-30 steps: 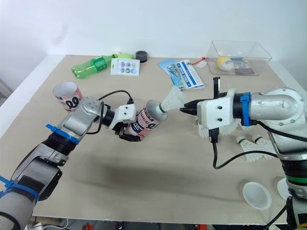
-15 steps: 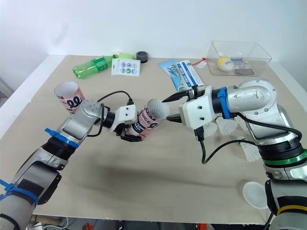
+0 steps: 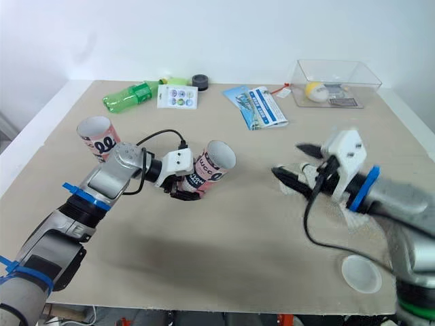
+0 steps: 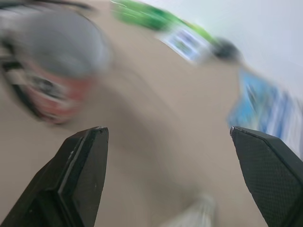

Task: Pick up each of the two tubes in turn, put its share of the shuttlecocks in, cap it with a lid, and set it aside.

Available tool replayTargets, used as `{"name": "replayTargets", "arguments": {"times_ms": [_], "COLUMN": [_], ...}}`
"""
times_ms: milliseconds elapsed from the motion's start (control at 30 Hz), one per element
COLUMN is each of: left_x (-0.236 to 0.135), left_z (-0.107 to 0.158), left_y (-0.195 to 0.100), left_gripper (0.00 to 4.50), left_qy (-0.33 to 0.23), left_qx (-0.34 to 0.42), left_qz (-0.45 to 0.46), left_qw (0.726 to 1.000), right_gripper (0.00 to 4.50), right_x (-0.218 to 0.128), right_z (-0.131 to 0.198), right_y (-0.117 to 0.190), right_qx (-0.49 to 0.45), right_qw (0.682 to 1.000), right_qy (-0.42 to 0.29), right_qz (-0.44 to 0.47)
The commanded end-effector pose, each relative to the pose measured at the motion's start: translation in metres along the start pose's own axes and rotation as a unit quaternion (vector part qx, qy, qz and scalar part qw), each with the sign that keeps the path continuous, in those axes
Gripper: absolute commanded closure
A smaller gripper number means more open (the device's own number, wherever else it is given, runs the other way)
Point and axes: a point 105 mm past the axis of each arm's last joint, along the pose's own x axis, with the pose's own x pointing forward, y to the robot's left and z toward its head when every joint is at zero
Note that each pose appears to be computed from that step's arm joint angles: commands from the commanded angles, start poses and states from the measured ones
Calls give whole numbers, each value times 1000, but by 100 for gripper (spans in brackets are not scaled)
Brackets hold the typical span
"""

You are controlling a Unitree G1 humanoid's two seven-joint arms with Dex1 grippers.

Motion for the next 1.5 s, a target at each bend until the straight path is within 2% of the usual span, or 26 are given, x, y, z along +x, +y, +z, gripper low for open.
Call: {"name": "replayTargets", "arguments": {"times_ms": [33, 233, 400, 600, 867, 1000, 1200, 1367, 1500], "left_x": [4, 4, 5, 5, 4, 5, 6, 6, 5], "left_z": [-6, -5, -5, -4, -6, -6, -7, -8, -8], "left_y": [-5, -3, -4, -4, -7, -7, -8, -7, -4], "left_gripper": [101, 101, 101, 101, 101, 101, 101, 101, 101], "left_qy": [11, 11, 11, 9, 8, 8, 8, 9, 11], "left_qx": [-3, -2, -1, -1, -3, -3, -3, -3, -3], "left_qz": [-9, -7, -9, -8, -8, -7, -6, -3, 0], "left_qw": [1000, 1000, 1000, 1000, 1000, 1000, 1000, 1000, 1000], "right_gripper": [9, 9, 9, 9, 9, 133, 440, 447, 447], "right_x": [-1, 4, 13, 29, 48, 55, 62, 63, 61], "right_z": [11, -13, -34, -40, -43, -42, -38, -35, -8], "right_y": [4, 7, 7, 3, -8, -15, -16, -12, -9], "right_qx": [-11, 7, 21, 65, 69, 64, 55, 32, -39], "right_qw": [998, 995, 995, 993, 992, 991, 992, 994, 996], "right_qy": [-12, 24, 45, 34, 23, 18, 9, 8, -24], "right_qz": [-58, -98, -87, -91, -100, -113, -114, -103, -75]}}
